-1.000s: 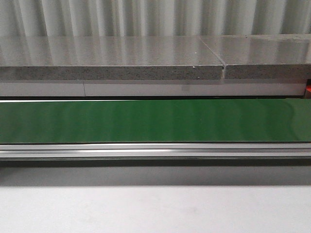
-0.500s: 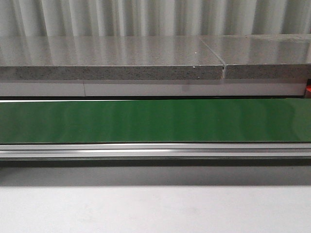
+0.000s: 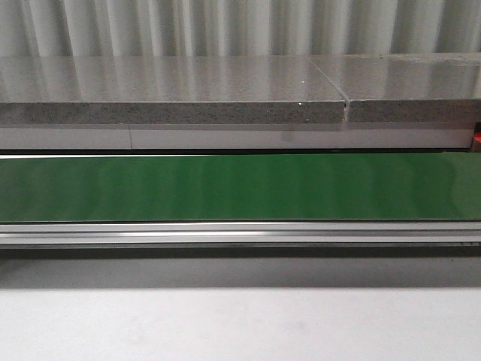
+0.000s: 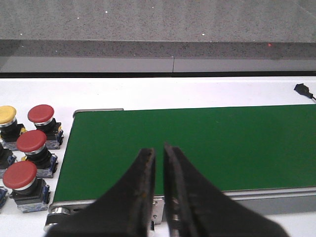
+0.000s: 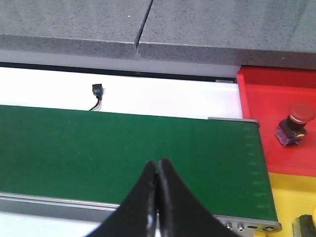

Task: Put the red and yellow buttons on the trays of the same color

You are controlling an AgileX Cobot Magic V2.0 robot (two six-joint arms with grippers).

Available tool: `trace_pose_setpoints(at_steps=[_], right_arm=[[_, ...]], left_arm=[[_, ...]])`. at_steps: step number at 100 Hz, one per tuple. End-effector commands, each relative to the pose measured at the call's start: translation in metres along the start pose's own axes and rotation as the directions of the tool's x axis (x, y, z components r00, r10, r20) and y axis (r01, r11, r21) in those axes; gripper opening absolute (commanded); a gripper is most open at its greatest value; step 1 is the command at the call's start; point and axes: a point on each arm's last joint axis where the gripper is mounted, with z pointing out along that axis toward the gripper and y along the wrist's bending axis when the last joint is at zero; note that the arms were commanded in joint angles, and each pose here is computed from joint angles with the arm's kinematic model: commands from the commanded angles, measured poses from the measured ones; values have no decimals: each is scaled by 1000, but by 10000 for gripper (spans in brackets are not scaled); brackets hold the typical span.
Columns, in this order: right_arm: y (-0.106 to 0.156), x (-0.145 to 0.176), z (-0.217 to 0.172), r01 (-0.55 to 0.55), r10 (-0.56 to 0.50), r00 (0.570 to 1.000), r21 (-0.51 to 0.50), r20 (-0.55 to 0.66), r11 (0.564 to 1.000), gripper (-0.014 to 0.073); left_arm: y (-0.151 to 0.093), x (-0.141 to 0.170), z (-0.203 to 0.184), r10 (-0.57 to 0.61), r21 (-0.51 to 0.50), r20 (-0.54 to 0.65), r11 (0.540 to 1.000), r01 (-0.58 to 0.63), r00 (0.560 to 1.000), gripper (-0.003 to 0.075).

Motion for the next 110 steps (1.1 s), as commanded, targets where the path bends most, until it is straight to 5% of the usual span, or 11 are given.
trace_pose_setpoints(at_steps=[1,15,22,42,61,84,110], right_arm=[[0,-13,-4,7,-7,996,4,92,1000,-68],[0,-13,-4,7,-7,996,4,92,1000,-68],[0,-13,-4,7,-7,996,4,92,1000,-68],[0,-13,-4,7,-7,996,4,92,1000,-68],[0,-13,-4,7,-7,996,4,92,1000,-68],[0,-13,-4,7,-7,996,4,92,1000,-68],[0,-13,-4,7,-7,996,4,92,1000,-68]], left_arm=[[-2,-15,-3,-7,16,99,1000,6,995,237],[-2,-15,-3,-5,16,97,1000,4,995,545],[-2,-15,-3,-5,16,97,1000,4,995,617],[-2,-15,-3,-19,17,97,1000,17,995,619],[1,-27,-6,-174,-6,112,984,176,978,619],[21,-48,7,-308,-198,48,929,311,950,619],[59,-49,44,-481,-408,-38,807,426,876,619]])
